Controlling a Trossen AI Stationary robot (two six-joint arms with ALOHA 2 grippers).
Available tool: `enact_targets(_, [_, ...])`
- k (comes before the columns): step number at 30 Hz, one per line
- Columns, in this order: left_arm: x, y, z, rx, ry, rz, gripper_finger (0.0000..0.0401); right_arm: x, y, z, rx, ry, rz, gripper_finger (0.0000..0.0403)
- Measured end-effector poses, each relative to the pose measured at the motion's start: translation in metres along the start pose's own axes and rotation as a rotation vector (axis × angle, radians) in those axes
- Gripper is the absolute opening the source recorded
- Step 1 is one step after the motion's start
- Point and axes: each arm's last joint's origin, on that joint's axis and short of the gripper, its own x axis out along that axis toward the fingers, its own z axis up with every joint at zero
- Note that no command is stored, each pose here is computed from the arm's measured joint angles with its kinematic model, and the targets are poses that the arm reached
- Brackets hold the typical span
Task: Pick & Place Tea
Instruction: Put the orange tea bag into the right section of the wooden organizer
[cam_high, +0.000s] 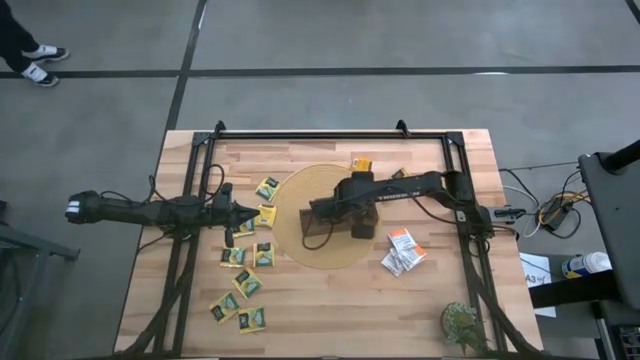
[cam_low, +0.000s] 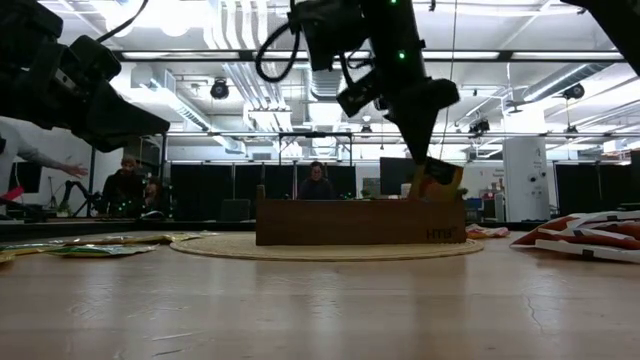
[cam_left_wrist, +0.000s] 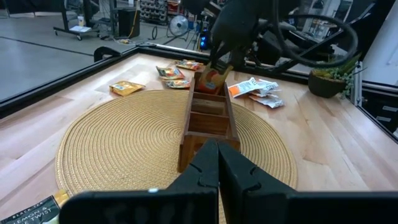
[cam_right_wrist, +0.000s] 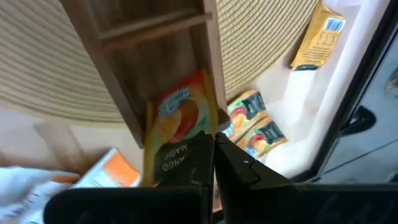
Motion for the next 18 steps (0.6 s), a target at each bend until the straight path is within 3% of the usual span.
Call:
enact_targets(9, [0.0000, 0.0000, 0.0001, 0.000, 0.000, 0.000, 0.0000, 0.0048, -0.0039, 0.0001, -0.118, 0.007, -0.102, 0.0008])
enact_targets(18, [0.0000, 0.0000, 0.0001, 0.000, 0.000, 0.000, 0.0000, 0.0068, -0.0026, 0.0053, -0.316, -0.030, -0.117, 0.0008])
